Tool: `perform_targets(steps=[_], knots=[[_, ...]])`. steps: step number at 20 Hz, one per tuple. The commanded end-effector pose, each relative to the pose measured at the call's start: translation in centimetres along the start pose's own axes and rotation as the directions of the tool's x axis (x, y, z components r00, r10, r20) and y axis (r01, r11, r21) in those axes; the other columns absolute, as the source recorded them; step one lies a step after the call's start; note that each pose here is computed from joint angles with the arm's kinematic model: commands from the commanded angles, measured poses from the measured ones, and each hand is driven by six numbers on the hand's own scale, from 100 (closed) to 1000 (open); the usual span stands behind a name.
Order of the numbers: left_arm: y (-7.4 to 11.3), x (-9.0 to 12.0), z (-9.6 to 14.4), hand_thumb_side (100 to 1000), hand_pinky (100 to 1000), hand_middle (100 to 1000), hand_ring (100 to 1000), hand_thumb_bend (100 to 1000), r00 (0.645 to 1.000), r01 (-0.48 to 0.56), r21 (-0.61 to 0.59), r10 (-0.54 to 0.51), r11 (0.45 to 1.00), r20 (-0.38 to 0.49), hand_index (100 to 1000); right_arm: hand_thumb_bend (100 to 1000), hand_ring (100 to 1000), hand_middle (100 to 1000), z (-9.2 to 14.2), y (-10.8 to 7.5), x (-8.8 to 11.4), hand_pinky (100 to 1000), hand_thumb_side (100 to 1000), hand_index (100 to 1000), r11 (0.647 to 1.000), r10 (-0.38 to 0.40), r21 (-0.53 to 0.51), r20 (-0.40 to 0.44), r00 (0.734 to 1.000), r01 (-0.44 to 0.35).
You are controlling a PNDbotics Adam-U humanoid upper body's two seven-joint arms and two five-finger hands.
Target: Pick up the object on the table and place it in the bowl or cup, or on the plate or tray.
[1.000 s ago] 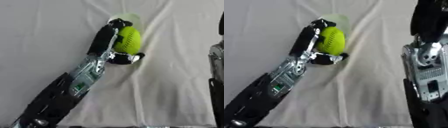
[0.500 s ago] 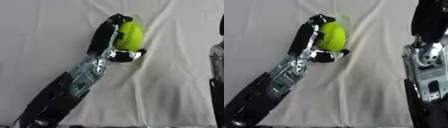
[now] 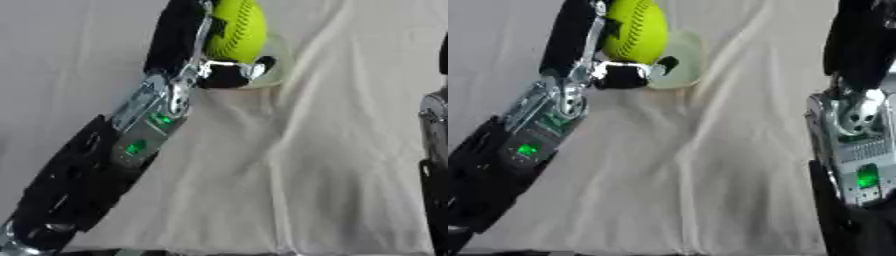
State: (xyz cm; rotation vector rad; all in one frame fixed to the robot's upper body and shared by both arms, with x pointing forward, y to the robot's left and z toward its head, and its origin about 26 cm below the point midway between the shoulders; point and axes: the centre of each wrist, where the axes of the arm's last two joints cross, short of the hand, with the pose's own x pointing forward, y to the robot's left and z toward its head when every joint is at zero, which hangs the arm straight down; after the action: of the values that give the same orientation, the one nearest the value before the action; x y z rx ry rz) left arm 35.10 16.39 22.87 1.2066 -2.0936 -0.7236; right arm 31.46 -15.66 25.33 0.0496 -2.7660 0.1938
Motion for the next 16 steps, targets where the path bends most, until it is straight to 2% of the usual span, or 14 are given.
perform_targets(steps=[1,6,9,12,16], knots=[[1.2,-1.0,-1.7,100,100,341,100,289,0.999,0.047,0.008,-0.047,0.999,-0.025,232,100,825,814,-0.2,-0.1,0.4,520,870,875,1.0,0.001,0.005,0.018,1.0,-0.001],[0.2,-2.1,-3.3,100,100,421,100,280,0.995,0.019,-0.056,-0.025,0.998,-0.1,233,100,825,814,0.0,-0.1,0.2,520,870,875,1.0,0.003,0.009,0.009,1.0,-0.003],[-0.4,-2.6,-4.0,100,100,473,100,243,0.987,-0.071,-0.1,0.055,0.992,-0.151,233,100,825,814,0.1,-0.1,0.1,521,869,875,1.0,0.004,0.011,0.003,1.0,-0.004],[-1.0,-3.2,-4.6,100,100,490,100,244,0.974,-0.139,-0.123,0.114,0.983,-0.196,232,100,825,814,0.2,-0.1,0.1,521,869,875,1.0,0.005,0.013,0.0,1.0,-0.005],[-2.0,-3.8,-5.2,100,100,503,100,265,0.962,-0.177,-0.142,0.14,0.974,-0.236,233,100,825,814,0.3,-0.1,0.0,521,868,875,1.0,0.005,0.016,-0.003,1.0,-0.005]])
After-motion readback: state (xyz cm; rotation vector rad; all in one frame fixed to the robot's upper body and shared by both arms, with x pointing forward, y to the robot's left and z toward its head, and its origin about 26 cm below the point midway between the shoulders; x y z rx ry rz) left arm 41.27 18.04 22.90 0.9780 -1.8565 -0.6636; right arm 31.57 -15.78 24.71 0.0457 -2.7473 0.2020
